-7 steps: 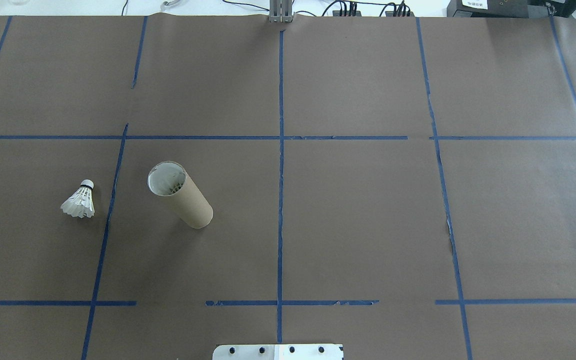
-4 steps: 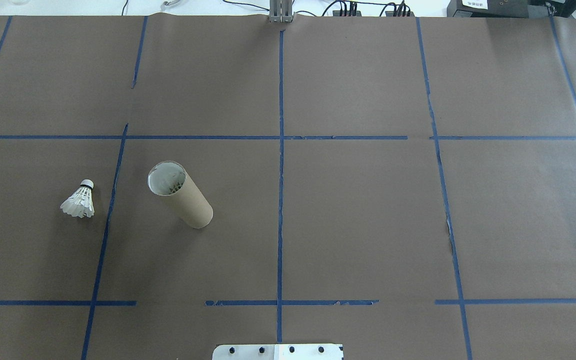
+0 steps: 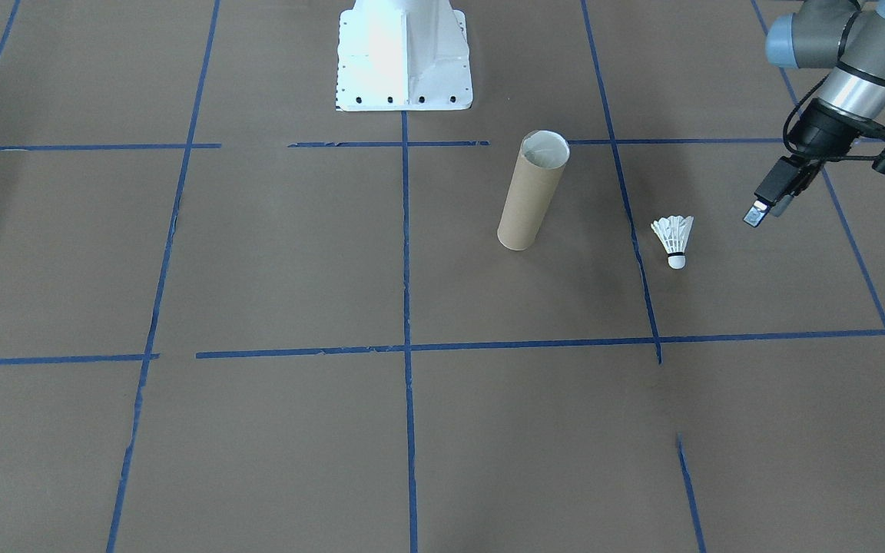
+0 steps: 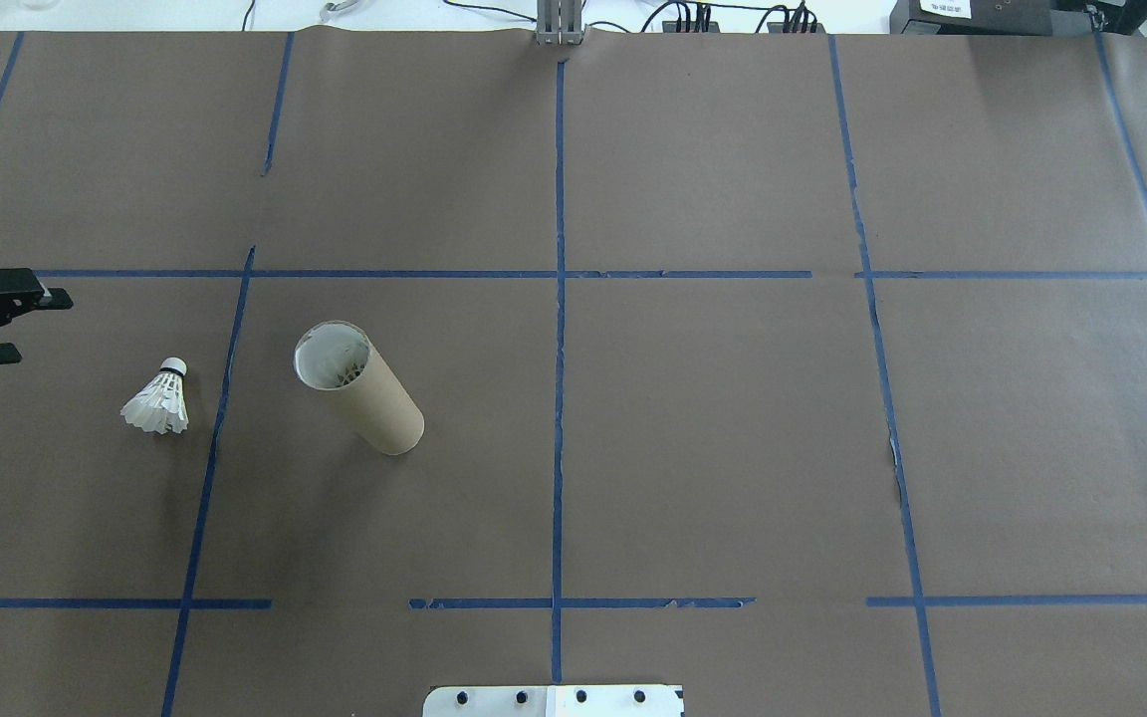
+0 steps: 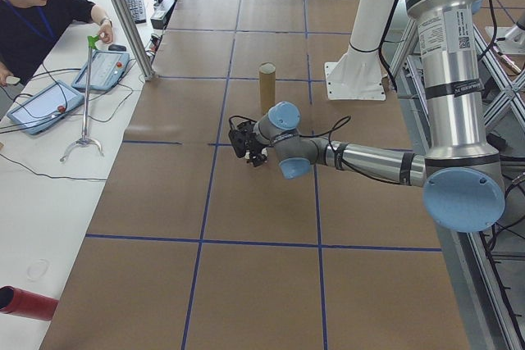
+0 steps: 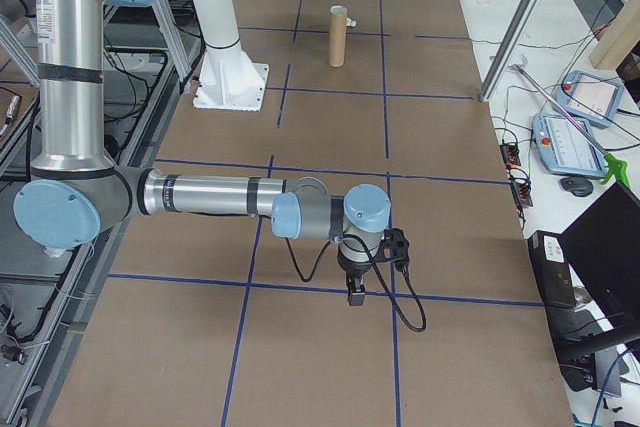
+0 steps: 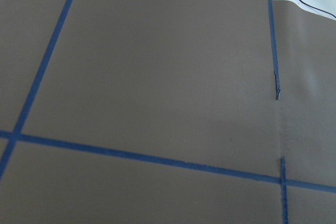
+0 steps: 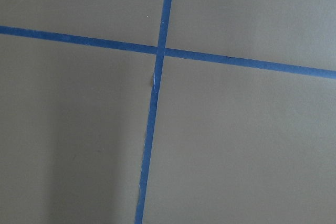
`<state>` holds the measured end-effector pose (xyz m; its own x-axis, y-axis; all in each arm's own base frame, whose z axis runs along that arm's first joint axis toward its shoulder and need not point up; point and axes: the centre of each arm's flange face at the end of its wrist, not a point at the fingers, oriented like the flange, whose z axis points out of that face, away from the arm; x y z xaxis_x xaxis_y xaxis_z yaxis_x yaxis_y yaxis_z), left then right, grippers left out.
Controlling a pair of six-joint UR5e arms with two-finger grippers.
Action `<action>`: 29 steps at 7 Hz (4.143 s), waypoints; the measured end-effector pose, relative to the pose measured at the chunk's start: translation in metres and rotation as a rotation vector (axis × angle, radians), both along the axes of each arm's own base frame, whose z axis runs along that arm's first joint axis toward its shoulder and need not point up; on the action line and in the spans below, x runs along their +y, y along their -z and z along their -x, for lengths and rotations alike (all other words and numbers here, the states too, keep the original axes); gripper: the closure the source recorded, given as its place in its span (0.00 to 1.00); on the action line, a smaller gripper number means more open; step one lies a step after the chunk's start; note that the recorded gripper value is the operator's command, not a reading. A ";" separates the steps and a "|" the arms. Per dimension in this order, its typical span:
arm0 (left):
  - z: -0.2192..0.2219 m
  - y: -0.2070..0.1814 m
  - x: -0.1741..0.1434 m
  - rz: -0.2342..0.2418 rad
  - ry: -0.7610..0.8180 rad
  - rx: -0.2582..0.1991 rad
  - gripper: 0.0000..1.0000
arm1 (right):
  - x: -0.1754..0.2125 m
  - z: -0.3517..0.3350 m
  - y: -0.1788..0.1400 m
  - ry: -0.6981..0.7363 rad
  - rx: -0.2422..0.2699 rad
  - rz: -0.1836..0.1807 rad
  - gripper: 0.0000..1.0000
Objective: Collect badminton balls into bucket
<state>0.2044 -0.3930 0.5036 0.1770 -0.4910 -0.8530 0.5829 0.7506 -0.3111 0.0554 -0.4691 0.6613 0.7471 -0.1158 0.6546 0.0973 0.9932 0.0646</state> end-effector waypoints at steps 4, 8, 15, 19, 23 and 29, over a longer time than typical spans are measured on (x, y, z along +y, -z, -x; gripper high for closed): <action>-0.076 0.003 0.047 0.312 0.148 0.147 0.00 | 0.000 0.000 0.000 0.000 0.000 0.000 0.00; -0.106 -0.012 0.058 0.392 0.210 0.156 0.18 | 0.000 0.000 0.000 0.001 0.000 0.000 0.00; -0.112 -0.003 0.045 0.415 0.283 0.202 1.00 | 0.000 0.000 0.000 0.000 0.000 0.000 0.00; -0.078 0.015 0.031 0.326 0.203 0.177 1.00 | 0.000 0.000 0.000 0.000 0.000 0.000 0.00; 0.017 0.032 -0.004 0.118 -0.119 0.124 1.00 | 0.000 0.000 0.000 0.000 0.000 0.000 0.00; 0.004 0.204 -0.054 0.107 -0.331 -0.077 1.00 | 0.000 0.000 0.001 0.000 0.000 -0.001 0.00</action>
